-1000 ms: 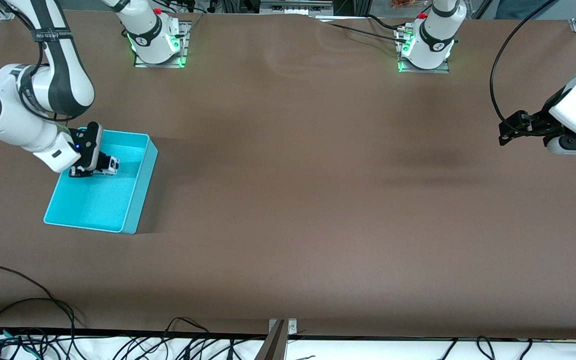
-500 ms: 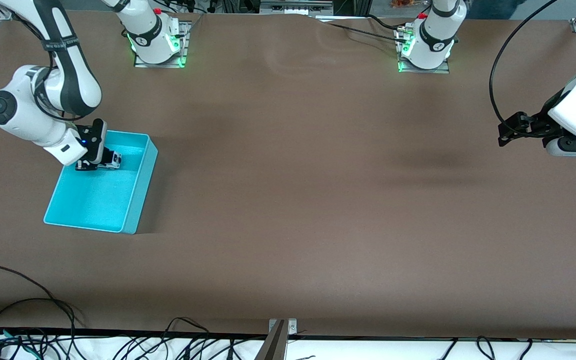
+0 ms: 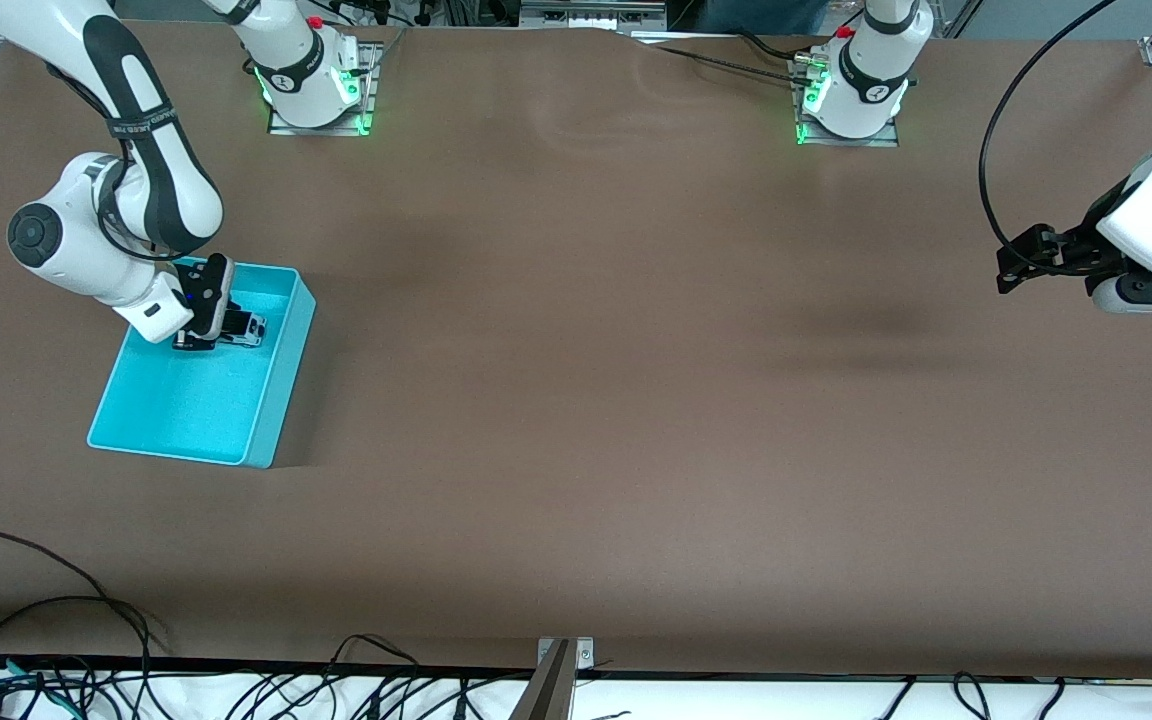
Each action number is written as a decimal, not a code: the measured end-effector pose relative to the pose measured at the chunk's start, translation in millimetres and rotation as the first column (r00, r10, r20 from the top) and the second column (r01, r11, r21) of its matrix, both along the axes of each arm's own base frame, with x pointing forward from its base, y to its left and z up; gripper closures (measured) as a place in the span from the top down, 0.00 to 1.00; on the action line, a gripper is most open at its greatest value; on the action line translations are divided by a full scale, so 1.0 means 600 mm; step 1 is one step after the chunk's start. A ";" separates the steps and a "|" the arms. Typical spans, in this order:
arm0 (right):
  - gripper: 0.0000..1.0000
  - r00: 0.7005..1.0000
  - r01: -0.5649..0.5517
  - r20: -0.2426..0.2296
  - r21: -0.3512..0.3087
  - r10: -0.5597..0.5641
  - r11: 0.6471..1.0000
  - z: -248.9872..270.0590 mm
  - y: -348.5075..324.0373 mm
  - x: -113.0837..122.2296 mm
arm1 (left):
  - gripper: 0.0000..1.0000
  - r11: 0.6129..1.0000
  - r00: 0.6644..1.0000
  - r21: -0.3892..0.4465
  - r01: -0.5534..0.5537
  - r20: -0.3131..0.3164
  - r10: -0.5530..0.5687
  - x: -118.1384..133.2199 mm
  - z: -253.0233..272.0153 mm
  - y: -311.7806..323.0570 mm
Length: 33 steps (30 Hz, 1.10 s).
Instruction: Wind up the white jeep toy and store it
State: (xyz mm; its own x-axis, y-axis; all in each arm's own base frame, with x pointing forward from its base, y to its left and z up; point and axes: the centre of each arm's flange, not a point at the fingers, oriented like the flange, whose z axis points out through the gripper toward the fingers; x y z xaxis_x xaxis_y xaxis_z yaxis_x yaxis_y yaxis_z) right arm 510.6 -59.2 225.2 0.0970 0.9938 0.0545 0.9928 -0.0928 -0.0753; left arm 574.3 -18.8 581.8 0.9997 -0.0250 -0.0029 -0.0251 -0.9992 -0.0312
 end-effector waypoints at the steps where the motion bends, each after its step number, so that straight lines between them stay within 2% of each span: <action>1: 0.67 1.000 -0.002 0.004 0.000 0.002 1.000 0.003 0.002 0.002 | 1.00 1.000 1.000 0.000 0.000 0.000 0.000 0.000 0.000 0.000; 6: 0.89 0.999 -0.014 0.028 0.006 0.014 1.000 0.036 0.010 0.021 | 1.00 1.000 1.000 0.000 -0.002 0.000 0.002 0.000 0.000 0.002; 7: 0.98 0.999 -0.018 0.032 0.009 0.018 1.000 0.049 0.012 0.029 | 1.00 1.000 1.000 0.000 -0.002 0.000 0.002 0.000 0.000 0.002; 8: 1.00 0.999 -0.021 0.035 0.012 0.021 1.000 0.062 0.014 0.038 | 1.00 1.000 1.000 0.000 -0.003 0.000 0.003 0.000 0.000 0.003; 14: 1.00 0.999 -0.003 0.047 0.035 0.001 0.999 0.173 0.021 0.104 | 1.00 1.000 1.000 0.000 -0.006 0.000 0.006 0.000 0.000 0.006; 18: 1.00 0.994 0.086 0.064 0.041 -0.089 0.995 0.240 0.023 0.135 | 1.00 1.000 1.000 0.000 -0.007 -0.001 0.007 0.000 0.000 0.006; 22: 1.00 0.975 0.203 0.078 0.047 -0.206 0.978 0.288 0.026 0.156 | 1.00 1.000 1.000 0.000 -0.006 -0.001 0.006 0.000 0.000 0.006; 25: 1.00 0.939 0.336 0.065 0.051 -0.339 0.941 0.317 0.029 0.166 | 1.00 1.000 1.000 0.000 -0.006 -0.001 0.006 0.000 0.000 0.006; 27: 1.00 0.895 0.441 0.052 0.052 -0.444 0.896 0.338 0.033 0.171 | 1.00 1.000 1.000 0.000 -0.006 -0.001 0.006 0.000 0.000 0.006; 33: 1.00 0.723 0.690 0.010 0.043 -0.691 0.723 0.397 0.052 0.184 | 1.00 1.000 1.000 0.000 -0.006 -0.001 0.006 0.000 0.000 0.006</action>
State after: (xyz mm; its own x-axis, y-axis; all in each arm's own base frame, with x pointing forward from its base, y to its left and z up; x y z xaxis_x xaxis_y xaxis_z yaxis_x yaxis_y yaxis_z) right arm 621.2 -28.0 463.6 0.7536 0.6500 0.0980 0.6567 -0.7509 -0.0694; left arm 574.3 -15.1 581.7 0.9998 -0.0187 -0.0041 -0.0188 -0.9993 -0.0312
